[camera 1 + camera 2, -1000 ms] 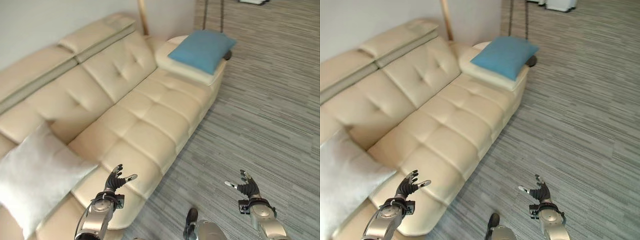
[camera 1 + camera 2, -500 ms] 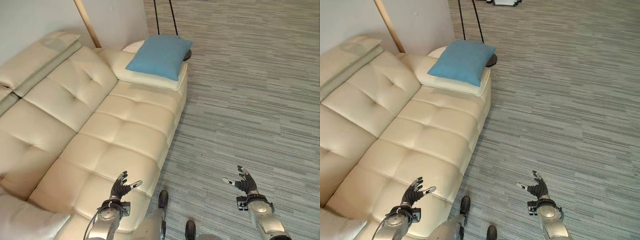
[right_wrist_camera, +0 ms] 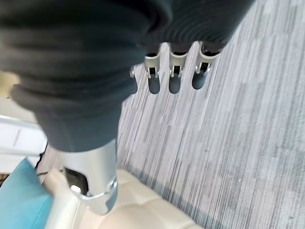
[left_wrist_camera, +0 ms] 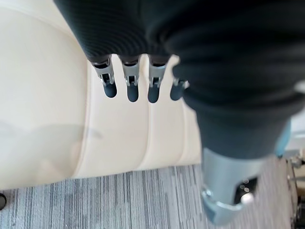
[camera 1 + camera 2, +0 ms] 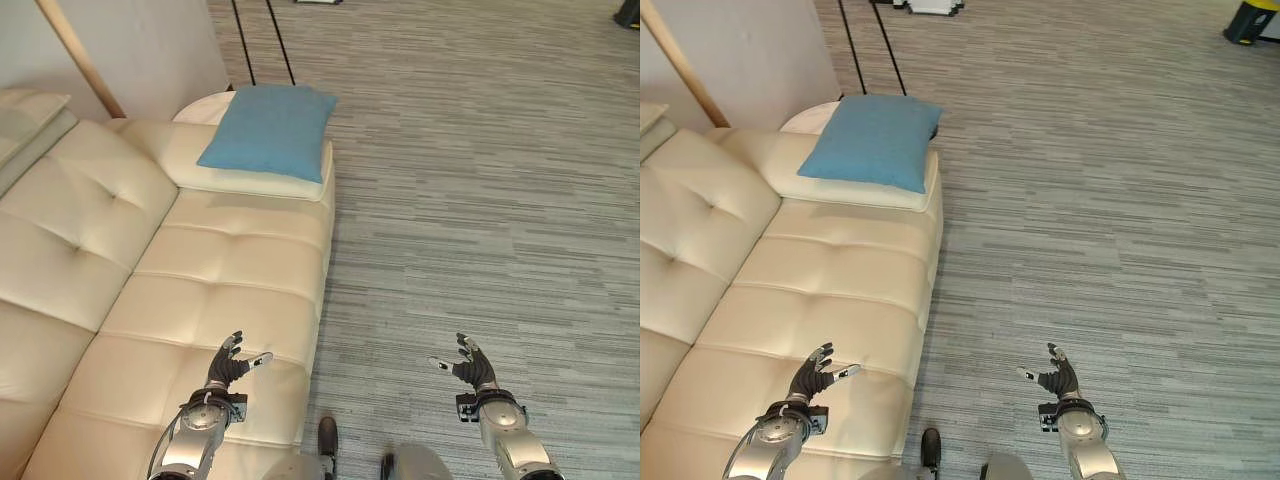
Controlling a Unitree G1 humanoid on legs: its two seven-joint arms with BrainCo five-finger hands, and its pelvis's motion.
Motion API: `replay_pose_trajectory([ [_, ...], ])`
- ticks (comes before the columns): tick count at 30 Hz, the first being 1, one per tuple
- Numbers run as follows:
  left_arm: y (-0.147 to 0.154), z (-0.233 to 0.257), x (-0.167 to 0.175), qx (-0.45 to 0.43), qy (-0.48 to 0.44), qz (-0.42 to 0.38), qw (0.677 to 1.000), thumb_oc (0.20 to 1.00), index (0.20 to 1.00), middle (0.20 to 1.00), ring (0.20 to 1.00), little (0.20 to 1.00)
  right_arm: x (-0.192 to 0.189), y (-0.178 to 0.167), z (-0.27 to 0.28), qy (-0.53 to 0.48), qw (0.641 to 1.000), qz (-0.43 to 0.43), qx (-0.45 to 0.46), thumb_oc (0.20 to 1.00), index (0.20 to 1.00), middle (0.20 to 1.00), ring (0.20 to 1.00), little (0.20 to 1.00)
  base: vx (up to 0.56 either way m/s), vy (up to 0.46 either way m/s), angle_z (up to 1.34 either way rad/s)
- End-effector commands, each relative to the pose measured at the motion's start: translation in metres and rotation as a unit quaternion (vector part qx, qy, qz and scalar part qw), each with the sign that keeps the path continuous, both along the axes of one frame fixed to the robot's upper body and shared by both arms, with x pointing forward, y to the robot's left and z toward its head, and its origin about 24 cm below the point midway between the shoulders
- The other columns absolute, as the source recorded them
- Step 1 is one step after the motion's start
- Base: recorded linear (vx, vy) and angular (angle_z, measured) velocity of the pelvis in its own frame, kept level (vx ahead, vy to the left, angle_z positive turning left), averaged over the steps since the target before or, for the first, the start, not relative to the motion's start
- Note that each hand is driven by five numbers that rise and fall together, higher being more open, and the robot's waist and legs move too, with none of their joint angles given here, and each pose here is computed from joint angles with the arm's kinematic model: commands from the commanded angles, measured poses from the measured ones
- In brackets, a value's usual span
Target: Pick up all the scattered cushions and arrange them neatly on the sofa.
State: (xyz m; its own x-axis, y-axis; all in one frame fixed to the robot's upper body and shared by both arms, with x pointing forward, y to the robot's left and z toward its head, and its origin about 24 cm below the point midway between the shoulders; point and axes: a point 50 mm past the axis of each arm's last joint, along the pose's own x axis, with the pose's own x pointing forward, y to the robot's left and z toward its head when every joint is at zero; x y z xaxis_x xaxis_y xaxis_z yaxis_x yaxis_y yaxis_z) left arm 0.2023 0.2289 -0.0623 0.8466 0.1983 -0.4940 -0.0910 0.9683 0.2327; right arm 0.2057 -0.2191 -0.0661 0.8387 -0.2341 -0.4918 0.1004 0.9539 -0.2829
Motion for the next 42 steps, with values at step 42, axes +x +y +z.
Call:
replay_pose_trajectory([
  [42, 0.005, 0.015, 0.015, 0.009, -0.039, -0.007, 0.999, 1.000, 1.000, 1.000, 1.000, 1.000, 0.006, -0.009, 0.005, -0.014, 1.000, -0.009, -0.008, 1.000, 1.000, 1.000, 1.000, 1.000, 0.34, -0.027, 0.09],
])
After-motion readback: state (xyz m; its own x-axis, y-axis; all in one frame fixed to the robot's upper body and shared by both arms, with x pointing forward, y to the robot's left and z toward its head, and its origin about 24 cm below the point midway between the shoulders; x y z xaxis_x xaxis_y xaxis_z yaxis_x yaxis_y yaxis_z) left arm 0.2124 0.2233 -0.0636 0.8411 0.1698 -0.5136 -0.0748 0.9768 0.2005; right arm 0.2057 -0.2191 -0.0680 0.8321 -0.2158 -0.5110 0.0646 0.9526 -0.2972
